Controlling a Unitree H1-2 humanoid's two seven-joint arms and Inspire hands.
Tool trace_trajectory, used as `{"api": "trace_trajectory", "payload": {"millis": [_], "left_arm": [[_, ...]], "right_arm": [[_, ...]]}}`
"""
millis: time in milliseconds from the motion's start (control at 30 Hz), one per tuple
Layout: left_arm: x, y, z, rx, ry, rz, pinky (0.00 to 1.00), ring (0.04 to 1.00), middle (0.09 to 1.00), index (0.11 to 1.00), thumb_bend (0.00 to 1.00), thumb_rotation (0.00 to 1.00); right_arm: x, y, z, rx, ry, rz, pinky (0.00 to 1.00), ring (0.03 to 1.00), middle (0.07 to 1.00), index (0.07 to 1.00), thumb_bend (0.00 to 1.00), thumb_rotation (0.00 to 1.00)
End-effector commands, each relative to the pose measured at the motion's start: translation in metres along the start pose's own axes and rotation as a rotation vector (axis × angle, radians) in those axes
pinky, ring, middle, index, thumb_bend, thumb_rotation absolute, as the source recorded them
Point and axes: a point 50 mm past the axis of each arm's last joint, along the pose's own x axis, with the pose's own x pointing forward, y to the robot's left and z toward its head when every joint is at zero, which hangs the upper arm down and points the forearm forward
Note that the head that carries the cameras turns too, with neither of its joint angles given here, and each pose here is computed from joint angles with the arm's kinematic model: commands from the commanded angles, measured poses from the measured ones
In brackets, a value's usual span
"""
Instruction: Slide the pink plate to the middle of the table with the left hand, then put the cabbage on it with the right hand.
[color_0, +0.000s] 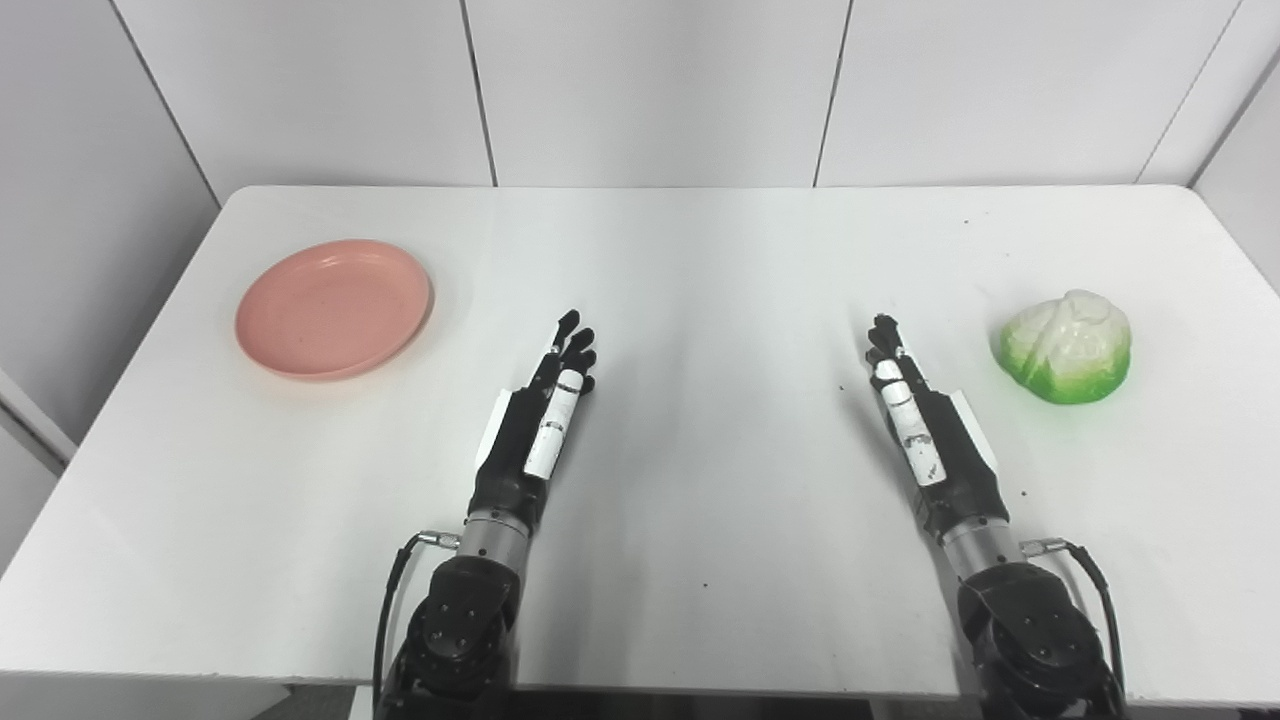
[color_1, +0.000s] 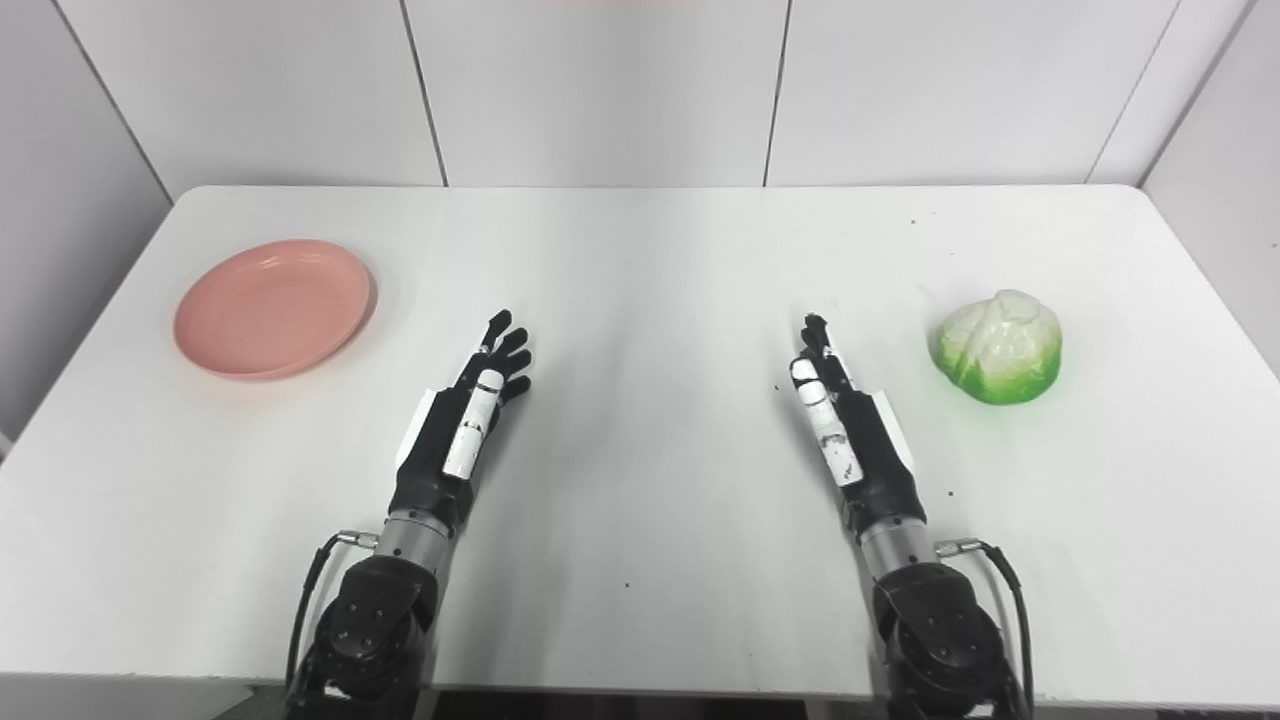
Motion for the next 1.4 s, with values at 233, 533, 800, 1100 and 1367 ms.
{"api": "trace_trajectory", "payload": {"millis": [233, 533, 800, 1100, 1367], "left_arm": [[-0.008, 0.002, -0.015, 0.002, 0.042, -0.008, 0.92, 0.936, 0.956, 0.96, 0.42, 1.0], [-0.008, 0.002, -0.015, -0.001, 0.045, -0.007, 0.92, 0.936, 0.956, 0.961, 0.42, 1.0], [-0.007, 0.002, -0.015, 0.0, 0.043, -0.01, 0.92, 0.937, 0.957, 0.962, 0.42, 1.0], [-0.005, -0.003, -0.016, 0.001, 0.044, -0.014, 0.92, 0.938, 0.957, 0.962, 0.43, 1.0], [0.003, -0.028, -0.023, 0.022, 0.051, -0.022, 0.91, 0.933, 0.952, 0.959, 0.46, 1.0]], "right_arm": [[0.0, 0.006, -0.001, 0.01, -0.003, 0.027, 1.0, 1.0, 1.0, 1.0, 0.42, 1.0], [-0.001, 0.006, -0.001, 0.011, -0.008, 0.033, 1.0, 1.0, 1.0, 1.0, 0.42, 1.0], [0.001, 0.005, -0.002, 0.008, -0.01, 0.03, 1.0, 1.0, 1.0, 1.0, 0.42, 1.0], [0.001, 0.001, -0.002, 0.01, -0.017, 0.029, 1.0, 1.0, 1.0, 1.0, 0.4, 1.0], [-0.002, -0.018, -0.007, 0.025, -0.025, 0.041, 1.0, 1.0, 1.0, 1.0, 0.39, 1.0]]}}
